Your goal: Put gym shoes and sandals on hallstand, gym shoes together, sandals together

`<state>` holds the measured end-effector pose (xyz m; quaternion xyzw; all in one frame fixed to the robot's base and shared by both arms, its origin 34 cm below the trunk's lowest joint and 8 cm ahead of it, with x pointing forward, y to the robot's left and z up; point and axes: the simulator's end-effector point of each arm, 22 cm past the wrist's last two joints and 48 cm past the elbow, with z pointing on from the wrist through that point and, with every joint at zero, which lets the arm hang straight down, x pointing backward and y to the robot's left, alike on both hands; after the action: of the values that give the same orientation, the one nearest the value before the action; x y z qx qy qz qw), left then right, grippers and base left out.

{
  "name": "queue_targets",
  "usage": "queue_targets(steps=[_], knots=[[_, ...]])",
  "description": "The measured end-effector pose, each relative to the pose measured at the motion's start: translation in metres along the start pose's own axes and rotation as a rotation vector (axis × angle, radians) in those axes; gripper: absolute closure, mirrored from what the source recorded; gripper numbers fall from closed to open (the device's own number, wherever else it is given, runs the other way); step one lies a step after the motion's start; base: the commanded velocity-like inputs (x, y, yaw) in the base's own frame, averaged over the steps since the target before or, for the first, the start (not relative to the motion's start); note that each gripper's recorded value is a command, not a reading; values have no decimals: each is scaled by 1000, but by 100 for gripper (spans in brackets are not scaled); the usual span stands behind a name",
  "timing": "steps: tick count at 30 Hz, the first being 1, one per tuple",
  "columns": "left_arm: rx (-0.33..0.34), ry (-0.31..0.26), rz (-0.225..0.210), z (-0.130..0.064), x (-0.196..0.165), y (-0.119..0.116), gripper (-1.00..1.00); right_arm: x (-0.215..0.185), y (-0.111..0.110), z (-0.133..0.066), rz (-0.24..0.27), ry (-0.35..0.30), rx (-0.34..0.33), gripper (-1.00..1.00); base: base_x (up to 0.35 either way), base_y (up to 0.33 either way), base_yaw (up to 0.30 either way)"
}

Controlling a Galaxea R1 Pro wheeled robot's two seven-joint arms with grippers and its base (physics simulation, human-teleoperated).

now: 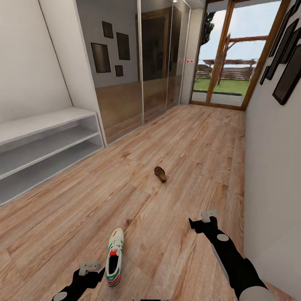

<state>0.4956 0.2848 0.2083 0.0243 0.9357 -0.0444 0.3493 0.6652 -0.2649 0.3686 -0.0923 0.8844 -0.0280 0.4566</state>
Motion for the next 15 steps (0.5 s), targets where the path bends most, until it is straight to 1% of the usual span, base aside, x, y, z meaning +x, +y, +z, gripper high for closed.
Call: queue_targets(steps=[7,8,9,12,15], knots=[[27,28,-16,9,14,-23,-100,21,4,8,1,37,-8,-100,0,0,0],[33,32,-20,11,15,-29,-100,24,5,10,2,42,-9,-100,0,0,0],[46,33,-29,16,8,-40,-100,28,5,11,2,48,-10,-100,0,0,0],[57,32,-37,21,-2,-50,-100,29,6,11,2,50,-11,-100,0,0,0],[62,13,-41,25,-19,-57,-100,30,7,11,2,52,-13,-100,0,0,0]])
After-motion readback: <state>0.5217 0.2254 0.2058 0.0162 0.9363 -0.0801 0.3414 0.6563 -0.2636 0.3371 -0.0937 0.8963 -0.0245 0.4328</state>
